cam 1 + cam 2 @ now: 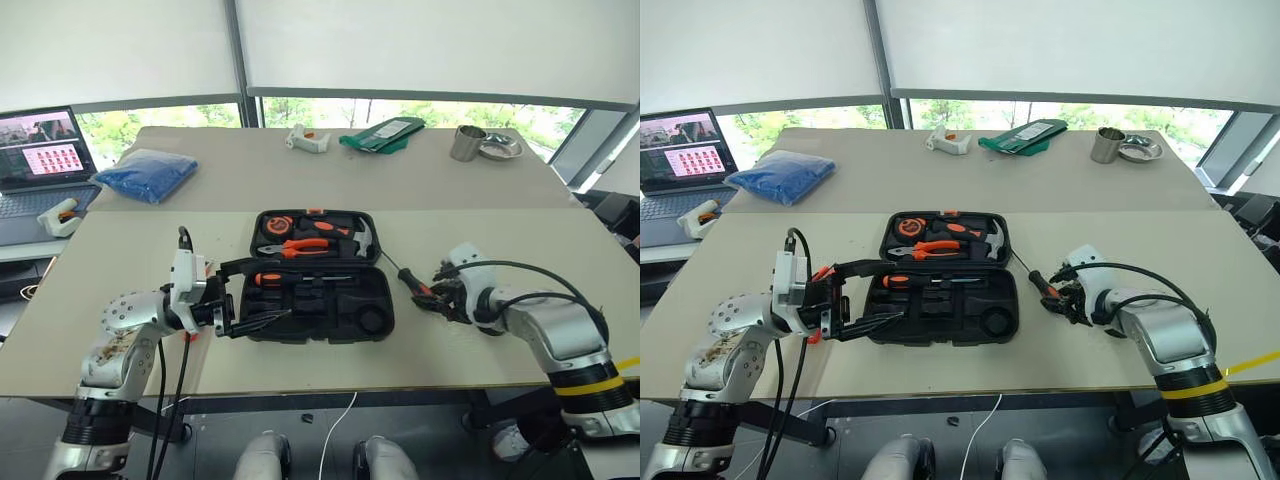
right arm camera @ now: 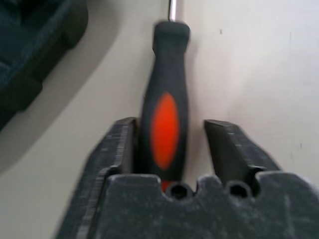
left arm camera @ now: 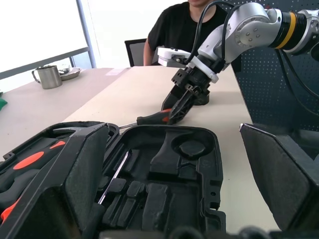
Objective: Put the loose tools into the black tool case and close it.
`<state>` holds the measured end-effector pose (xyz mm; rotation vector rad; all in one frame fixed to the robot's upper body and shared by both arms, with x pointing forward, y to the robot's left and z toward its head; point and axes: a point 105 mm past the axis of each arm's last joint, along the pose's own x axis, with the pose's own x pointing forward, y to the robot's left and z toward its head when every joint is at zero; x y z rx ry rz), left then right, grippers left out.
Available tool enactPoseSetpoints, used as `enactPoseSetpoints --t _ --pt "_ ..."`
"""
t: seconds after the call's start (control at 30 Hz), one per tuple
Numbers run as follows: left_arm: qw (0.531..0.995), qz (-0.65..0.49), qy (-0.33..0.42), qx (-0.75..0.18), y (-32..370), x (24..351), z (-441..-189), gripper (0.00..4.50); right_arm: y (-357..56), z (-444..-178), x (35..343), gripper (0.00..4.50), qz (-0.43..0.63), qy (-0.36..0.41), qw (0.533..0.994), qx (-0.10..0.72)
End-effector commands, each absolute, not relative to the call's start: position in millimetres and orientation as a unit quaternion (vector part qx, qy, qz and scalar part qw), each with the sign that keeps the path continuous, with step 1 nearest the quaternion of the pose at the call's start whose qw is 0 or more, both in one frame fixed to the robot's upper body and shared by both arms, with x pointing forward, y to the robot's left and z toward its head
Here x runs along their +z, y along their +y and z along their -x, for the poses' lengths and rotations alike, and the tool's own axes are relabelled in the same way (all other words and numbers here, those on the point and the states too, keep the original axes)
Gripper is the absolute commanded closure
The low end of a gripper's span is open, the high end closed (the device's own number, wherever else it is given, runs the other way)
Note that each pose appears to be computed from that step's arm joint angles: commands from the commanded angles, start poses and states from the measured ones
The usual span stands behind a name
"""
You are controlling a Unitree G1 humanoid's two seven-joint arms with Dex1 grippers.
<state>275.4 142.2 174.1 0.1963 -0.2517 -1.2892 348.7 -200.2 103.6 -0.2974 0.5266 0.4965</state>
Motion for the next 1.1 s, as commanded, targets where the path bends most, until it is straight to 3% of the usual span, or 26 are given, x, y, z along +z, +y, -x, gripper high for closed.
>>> enactPoseSetpoints --t 0.03,0.2,0.4,0.53,0.7,0.77,1.03,1.1 --pt "0.779 -0.102 -0.129 -0.605 139.9 180.0 -273.5 0.0 -203.3 -351.8 120.0 3.44 0.152 0.211 0.937 0.232" --pt "0.794 -0.098 -0.128 -0.587 147.6 178.7 -275.2 0.0 -219.1 -350.1 142.2 3.44 0.155 0.135 0.961 0.187" --pt "0.826 -0.099 -0.109 -0.544 171.4 170.8 -275.7 0.0 -213.1 -347.0 180.8 3.44 0.223 0.027 0.945 0.238" --pt "0.848 -0.105 -0.09 -0.512 189.7 162.8 -274.3 0.0 -157.9 -340.0 202.0 3.44 0.303 -0.052 0.861 0.406" --pt "0.869 -0.138 -0.034 -0.474 211.0 144.0 -273.2 0.0 -101.5 -339.5 182.4 3.44 0.359 -0.011 0.745 0.563" --pt "0.872 -0.147 -0.028 -0.466 212.9 142.7 -274.1 0.0 -90.2 -341.7 173.1 3.44 0.374 0.015 0.716 0.59" --pt "0.873 -0.173 -0.045 -0.453 210.8 148.1 -274.1 0.0 -90.0 -356.0 145.1 3.44 0.401 0.085 0.69 0.596" --pt "0.871 -0.177 -0.051 -0.455 207.8 149.9 -273.3 0.0 -94.7 -361.7 142.2 3.44 0.396 0.102 0.703 0.583"
